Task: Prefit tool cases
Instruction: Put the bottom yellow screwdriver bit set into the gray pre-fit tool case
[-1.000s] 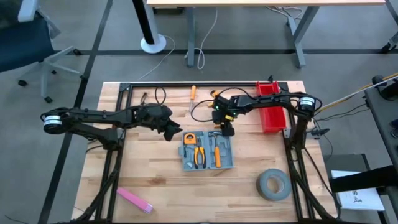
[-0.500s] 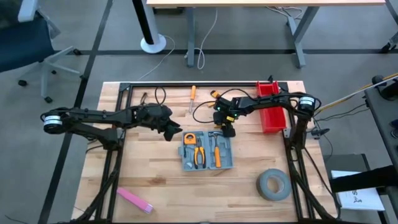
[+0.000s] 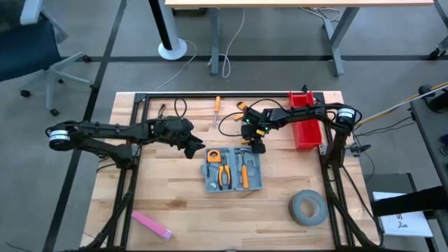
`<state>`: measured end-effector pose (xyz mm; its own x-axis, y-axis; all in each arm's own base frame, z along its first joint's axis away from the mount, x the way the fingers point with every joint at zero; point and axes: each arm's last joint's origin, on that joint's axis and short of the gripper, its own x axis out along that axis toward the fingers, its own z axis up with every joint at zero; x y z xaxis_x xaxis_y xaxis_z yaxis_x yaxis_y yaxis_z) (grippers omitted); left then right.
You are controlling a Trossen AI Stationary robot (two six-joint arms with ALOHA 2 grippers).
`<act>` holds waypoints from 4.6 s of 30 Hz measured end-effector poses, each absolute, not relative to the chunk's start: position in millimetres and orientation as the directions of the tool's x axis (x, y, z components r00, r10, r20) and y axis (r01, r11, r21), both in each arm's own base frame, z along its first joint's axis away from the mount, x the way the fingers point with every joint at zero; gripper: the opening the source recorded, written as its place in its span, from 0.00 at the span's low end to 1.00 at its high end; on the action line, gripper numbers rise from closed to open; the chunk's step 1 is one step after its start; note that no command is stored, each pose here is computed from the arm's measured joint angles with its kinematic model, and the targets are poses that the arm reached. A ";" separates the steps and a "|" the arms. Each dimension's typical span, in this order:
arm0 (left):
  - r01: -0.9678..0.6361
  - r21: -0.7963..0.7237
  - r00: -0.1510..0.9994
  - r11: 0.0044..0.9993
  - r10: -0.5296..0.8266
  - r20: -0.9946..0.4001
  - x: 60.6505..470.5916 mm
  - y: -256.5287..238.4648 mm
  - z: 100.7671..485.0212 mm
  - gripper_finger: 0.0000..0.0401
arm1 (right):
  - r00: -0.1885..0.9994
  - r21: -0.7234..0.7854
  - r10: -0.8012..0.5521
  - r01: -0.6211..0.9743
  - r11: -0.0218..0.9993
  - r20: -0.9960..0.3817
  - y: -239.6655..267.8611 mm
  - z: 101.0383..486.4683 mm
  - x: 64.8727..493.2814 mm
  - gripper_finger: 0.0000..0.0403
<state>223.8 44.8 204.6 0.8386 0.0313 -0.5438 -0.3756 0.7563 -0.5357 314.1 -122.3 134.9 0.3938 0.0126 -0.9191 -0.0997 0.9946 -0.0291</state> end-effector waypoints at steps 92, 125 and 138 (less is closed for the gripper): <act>-0.377 -0.634 0.852 0.675 -0.016 -0.524 225.1 42.8 206.7 0.49 | 0.288 -0.024 0.151 -0.525 0.851 -0.946 21.4 174.2 319.7 0.23; -0.358 -0.640 0.852 0.680 -0.042 -0.522 225.1 42.2 206.7 0.50 | 0.304 -0.272 -0.045 -0.766 0.582 -0.952 8.7 172.5 320.6 0.23; -0.359 -0.639 0.852 0.680 -0.041 -0.523 225.1 42.2 206.5 0.48 | 0.293 -0.283 -0.045 -0.852 0.440 -0.955 8.7 172.1 319.5 0.29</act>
<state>225.1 42.2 206.5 0.8516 -0.0412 -0.5226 -0.3594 0.6800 -0.6391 319.5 8.7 172.1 0.2933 -0.0453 -0.9549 -0.8524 0.4400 -0.2827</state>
